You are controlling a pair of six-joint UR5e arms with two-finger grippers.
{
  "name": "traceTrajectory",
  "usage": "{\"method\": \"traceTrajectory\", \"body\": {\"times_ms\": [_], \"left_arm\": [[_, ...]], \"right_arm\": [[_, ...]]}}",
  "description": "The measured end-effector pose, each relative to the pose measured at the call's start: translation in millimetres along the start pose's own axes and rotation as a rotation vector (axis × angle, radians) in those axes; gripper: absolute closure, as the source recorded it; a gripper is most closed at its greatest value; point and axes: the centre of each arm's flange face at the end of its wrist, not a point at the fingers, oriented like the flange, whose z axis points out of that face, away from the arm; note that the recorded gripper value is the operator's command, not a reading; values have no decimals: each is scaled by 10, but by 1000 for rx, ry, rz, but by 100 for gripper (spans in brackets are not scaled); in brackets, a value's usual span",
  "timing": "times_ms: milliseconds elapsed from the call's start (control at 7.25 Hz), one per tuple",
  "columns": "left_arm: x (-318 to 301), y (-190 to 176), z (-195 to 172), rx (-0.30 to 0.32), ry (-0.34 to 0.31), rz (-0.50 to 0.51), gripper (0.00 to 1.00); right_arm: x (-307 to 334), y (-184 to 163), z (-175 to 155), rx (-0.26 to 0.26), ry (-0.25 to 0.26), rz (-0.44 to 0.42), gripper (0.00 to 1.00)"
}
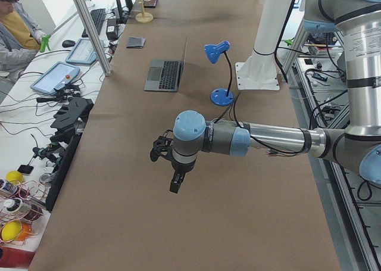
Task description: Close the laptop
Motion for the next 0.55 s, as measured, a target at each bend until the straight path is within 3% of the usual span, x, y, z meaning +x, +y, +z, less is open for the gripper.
{"method": "traceTrajectory", "body": {"times_ms": [276,552], "left_arm": [[59,21,3,7,51,-9,2],[68,16,3,8,58,-11,3]], "right_arm": [[-21,13,11,0,-21,-1,0],[-32,15,17,0,-30,0,0]]}}
